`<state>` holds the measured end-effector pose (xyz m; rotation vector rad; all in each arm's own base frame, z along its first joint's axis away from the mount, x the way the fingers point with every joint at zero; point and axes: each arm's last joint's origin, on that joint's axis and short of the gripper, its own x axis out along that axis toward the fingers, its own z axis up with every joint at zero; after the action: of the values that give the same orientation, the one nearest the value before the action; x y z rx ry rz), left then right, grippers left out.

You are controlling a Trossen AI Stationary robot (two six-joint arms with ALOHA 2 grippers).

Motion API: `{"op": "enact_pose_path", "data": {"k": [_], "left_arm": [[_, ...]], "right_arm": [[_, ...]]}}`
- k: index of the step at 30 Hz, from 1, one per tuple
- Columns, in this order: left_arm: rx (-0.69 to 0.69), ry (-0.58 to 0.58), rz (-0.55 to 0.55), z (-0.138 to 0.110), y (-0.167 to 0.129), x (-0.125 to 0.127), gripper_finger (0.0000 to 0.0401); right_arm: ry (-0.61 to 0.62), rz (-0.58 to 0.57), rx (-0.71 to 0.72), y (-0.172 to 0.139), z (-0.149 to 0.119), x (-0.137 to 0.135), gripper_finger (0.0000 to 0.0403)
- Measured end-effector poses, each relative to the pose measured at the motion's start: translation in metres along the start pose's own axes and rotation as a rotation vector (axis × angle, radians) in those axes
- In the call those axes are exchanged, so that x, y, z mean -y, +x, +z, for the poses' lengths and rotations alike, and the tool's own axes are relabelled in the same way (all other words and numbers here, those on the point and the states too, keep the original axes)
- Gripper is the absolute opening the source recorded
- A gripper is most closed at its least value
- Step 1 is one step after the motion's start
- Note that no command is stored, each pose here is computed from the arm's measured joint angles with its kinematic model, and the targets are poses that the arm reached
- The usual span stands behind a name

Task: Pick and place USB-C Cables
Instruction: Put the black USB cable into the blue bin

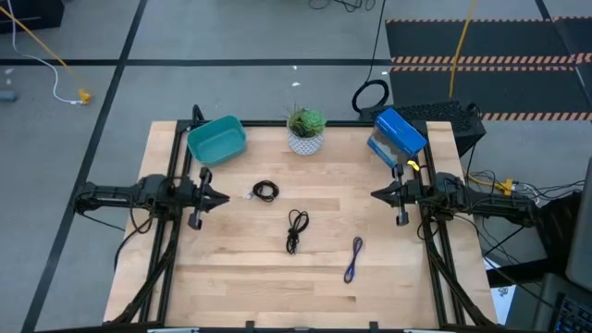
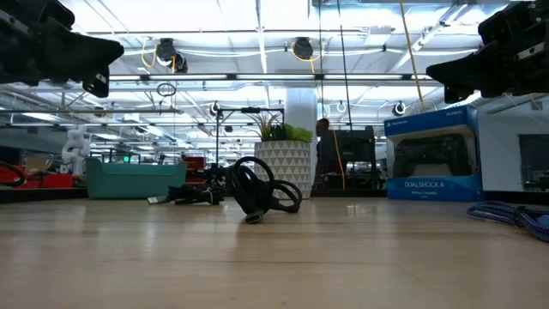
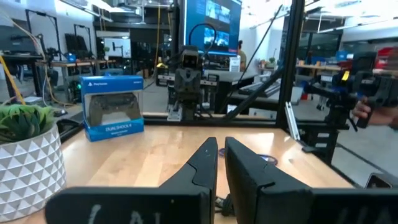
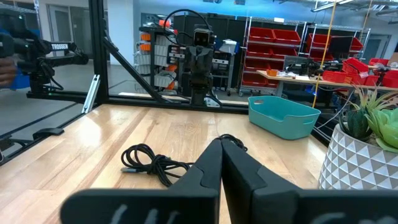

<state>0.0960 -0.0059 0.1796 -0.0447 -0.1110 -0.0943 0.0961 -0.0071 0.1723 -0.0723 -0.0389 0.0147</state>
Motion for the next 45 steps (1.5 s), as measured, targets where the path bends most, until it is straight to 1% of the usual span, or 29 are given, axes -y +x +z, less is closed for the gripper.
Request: {"op": "enact_pose_path", "data": {"k": [4,9,17,25,29,33,36,39,45], "left_arm": [[-0.004,-0.018,-0.008,0.012,0.000,0.001,0.0008],[-0.014,-0.022,-0.012,0.043,0.001,0.002,0.0004],[-0.134,-0.001,-0.010,0.114,0.009,0.005,0.0003],[-0.260,0.075,-0.015,0.189,0.025,0.008,0.0003],[-0.322,0.075,-0.016,0.222,0.031,0.009,0.0007],[-0.394,0.072,-0.016,0.249,0.039,0.010,0.0008],[-0.461,0.069,-0.016,0.263,0.046,0.010,0.0003],[-0.528,0.067,-0.009,0.275,0.053,0.010,0.0008],[-0.706,0.065,0.016,0.285,0.065,0.009,0.0003]], "right_arm": [[0.000,0.000,0.000,0.000,0.000,0.000,0.0000],[0.000,0.000,0.000,0.000,0.000,0.000,0.0000],[0.000,0.000,0.001,0.000,0.000,0.000,0.0000],[0.000,0.000,0.002,0.000,0.000,0.000,0.0000],[0.000,0.000,0.003,0.000,0.000,0.000,0.0000],[0.000,0.000,0.003,0.000,0.000,0.000,0.0000],[0.000,0.000,0.003,0.000,0.000,0.000,0.0000],[0.000,0.000,0.003,0.000,0.000,0.000,0.0000],[0.000,0.000,0.003,0.000,0.000,0.000,0.0000]]}}
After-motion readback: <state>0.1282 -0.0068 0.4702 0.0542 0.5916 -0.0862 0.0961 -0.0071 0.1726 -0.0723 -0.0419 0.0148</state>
